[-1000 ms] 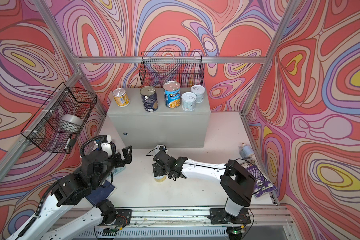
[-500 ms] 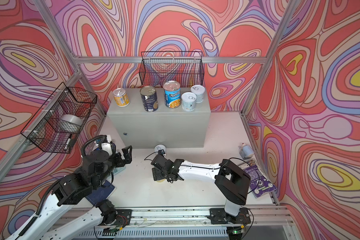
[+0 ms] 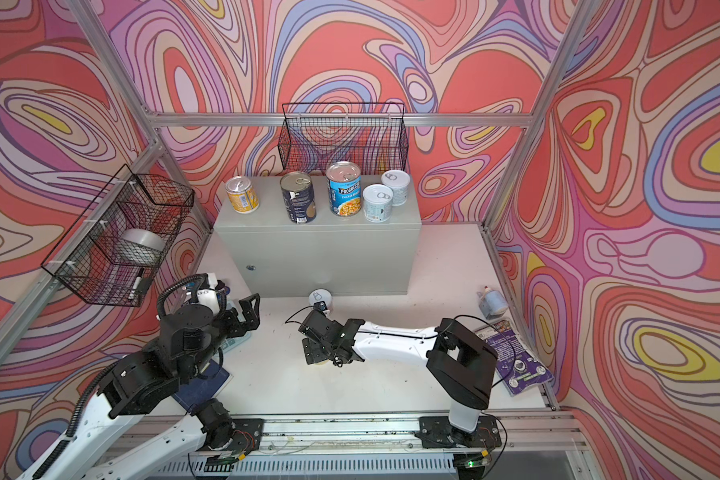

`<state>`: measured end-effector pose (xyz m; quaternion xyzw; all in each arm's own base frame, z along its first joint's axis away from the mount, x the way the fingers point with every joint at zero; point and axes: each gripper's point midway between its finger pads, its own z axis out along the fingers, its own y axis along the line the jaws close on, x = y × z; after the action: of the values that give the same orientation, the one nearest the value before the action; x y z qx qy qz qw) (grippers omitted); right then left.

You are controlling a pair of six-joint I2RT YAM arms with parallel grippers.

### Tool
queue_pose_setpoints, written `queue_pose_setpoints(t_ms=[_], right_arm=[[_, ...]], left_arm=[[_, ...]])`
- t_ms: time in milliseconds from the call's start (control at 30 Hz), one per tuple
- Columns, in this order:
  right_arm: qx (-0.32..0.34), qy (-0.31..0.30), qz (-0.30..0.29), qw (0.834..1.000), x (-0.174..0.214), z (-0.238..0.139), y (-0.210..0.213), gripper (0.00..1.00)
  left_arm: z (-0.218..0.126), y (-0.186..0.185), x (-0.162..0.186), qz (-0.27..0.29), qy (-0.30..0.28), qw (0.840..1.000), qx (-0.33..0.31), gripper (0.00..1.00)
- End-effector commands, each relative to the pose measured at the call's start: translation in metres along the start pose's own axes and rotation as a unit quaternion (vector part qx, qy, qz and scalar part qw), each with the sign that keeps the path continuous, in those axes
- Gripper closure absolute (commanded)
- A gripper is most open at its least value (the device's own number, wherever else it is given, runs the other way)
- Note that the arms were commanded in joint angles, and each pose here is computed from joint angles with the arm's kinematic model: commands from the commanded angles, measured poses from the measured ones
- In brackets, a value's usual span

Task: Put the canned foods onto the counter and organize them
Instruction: 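Close the right gripper on the yellow-labelled can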

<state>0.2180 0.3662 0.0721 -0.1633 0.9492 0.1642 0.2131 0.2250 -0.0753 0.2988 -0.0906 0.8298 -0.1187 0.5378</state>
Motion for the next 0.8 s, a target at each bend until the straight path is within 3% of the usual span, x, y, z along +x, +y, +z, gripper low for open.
queue_pose_setpoints(t_ms=[0, 767], right_arm=[[-0.020, -0.012, 0.005, 1.000, -0.006, -0.011, 0.010, 0.14], [-0.014, -0.009, -0.012, 1.000, -0.004, -0.009, 0.018, 0.12]], left_arm=[[0.000, 0.007, 0.004, -0.011, -0.002, 1.000, -0.012, 0.00], [0.003, 0.008, 0.009, -0.018, 0.000, 1.000, -0.012, 0.00]])
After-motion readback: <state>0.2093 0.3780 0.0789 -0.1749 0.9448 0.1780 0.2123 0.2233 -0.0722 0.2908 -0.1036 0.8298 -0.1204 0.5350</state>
